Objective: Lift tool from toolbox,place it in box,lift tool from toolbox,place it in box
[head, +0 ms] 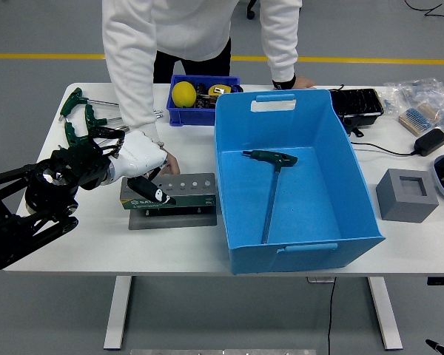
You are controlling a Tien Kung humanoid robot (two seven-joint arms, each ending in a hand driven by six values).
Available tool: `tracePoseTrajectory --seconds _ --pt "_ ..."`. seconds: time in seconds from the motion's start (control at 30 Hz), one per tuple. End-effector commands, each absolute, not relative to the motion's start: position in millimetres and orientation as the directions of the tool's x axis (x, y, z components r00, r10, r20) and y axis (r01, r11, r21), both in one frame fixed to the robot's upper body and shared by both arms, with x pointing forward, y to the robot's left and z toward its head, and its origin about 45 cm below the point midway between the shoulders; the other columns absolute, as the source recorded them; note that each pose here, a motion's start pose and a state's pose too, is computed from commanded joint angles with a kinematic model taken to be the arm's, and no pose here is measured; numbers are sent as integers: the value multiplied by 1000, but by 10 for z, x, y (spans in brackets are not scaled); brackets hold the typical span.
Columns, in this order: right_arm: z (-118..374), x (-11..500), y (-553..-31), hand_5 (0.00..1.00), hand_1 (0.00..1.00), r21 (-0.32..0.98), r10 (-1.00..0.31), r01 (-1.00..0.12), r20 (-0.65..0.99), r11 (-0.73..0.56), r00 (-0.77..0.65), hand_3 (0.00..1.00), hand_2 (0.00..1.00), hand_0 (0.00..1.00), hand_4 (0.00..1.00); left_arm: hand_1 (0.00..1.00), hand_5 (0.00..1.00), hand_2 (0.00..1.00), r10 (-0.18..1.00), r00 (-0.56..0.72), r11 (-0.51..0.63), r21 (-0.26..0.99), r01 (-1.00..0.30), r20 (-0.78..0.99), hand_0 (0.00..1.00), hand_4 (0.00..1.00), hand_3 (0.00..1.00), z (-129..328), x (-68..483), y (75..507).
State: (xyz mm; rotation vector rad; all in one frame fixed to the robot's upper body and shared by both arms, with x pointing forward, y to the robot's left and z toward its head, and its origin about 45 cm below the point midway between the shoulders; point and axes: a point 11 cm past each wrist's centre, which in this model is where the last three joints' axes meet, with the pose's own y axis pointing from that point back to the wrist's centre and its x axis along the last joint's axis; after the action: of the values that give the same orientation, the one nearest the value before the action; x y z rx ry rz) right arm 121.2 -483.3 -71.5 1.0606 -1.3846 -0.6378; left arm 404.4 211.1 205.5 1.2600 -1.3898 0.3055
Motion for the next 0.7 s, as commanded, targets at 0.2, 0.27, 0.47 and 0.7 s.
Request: tracePoseTrajectory --seconds 0.2,0.27,0.47,0.7 --pt "-710 1221 -4837 763 686 875 -875 -218 465 432 134 666 726 767 947 512 998 417 -504 252 377 473 -796 826 608 974 350 2061 4059 2125" --pt "-709 1219 -4840 763 686 875 -875 -217 466 432 134 666 726 767 947 512 998 417 -507 247 379 471 -797 826 608 974 350 2067 4064 2124" --pt "-706 1237 -4837 764 686 875 -875 -220 465 432 135 665 725 766 947 414 998 326 -511 240 379 467 -799 825 591 971 246 2058 4073 2137" --pt "-706 1243 -4832 764 686 875 -875 -222 465 430 135 667 725 768 947 285 998 231 -511 240 385 470 -794 825 547 970 173 2037 4068 2144"
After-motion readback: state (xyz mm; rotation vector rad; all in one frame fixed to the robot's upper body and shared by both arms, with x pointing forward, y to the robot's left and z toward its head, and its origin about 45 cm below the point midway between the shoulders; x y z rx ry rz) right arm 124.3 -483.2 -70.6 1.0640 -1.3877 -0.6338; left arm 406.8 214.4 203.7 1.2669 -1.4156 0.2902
